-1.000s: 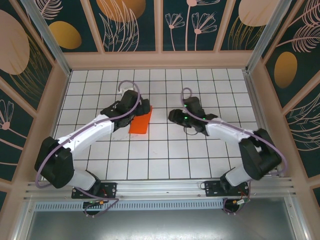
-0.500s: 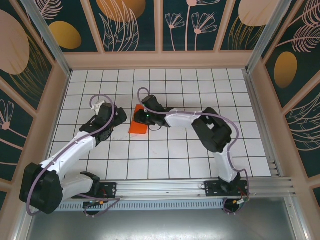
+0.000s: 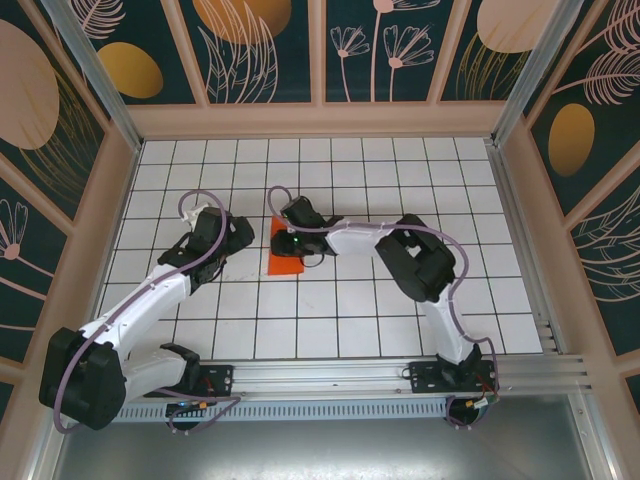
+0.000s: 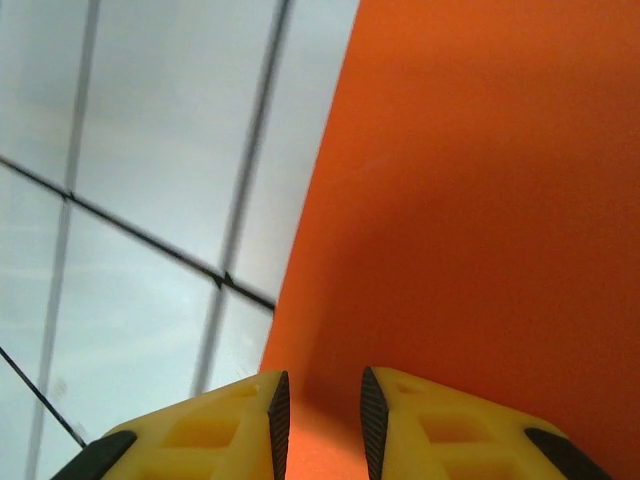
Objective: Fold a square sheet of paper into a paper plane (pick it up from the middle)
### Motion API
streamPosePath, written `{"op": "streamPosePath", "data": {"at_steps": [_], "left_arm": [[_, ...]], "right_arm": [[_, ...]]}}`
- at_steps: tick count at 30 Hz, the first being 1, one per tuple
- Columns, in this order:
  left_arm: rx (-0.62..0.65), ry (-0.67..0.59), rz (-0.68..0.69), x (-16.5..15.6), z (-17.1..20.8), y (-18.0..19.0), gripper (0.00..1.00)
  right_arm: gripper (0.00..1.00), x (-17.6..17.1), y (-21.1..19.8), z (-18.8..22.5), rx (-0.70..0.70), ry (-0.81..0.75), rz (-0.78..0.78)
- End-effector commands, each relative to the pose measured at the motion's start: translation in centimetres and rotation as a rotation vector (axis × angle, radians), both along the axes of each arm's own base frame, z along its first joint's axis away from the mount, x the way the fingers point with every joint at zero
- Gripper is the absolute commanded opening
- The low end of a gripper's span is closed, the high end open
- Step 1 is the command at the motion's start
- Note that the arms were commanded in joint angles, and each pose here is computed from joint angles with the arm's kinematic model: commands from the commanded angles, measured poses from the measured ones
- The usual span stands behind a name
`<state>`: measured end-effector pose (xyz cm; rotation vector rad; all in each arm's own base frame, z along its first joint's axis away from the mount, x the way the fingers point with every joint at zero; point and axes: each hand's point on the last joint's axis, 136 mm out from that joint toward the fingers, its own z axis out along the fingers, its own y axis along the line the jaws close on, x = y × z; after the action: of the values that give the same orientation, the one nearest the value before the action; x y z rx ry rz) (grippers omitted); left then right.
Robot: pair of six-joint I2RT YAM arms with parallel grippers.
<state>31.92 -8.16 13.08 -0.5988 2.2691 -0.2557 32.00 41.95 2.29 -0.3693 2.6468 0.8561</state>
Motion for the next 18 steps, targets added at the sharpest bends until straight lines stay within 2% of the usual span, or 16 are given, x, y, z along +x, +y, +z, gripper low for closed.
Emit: {"op": "streamPosePath", "data": {"at_steps": [1,5,8,9,13,15,18], "left_arm": [[-0.042,-0.011,-0.054,0.2,-0.1,-1.1,0.98],[-0.098,-0.005,-0.142,0.5,-0.4,-3.0,0.98],[-0.156,0.001,-0.231,0.7,-0.6,-5.0,0.98],[-0.186,0.003,-0.265,0.8,-0.7,-5.9,0.98],[-0.298,0.002,-0.399,0.8,-0.5,-9.1,0.91],[-0.347,0.002,-0.451,0.6,-0.5,-10.5,0.87],[-0.426,0.007,-0.534,0.3,-0.4,-13.1,0.78]], "right_arm": [[0.30,-4.4,-7.4,-3.9,-0.228,0.073,0.109],[0.33,-5.5,-9.5,-2.0,-0.181,0.051,0.113],[0.38,-5.0,-8.9,1.3,-0.068,0.030,0.055],[0.42,-4.7,-8.7,2.9,-0.029,0.012,0.024],[0.56,-3.5,-10.1,7.5,0.080,-0.044,-0.123],[0.62,-3.1,-12.2,8.4,0.111,-0.024,-0.225],[0.66,-3.5,-15.1,8.9,0.173,0.029,-0.322]]}}
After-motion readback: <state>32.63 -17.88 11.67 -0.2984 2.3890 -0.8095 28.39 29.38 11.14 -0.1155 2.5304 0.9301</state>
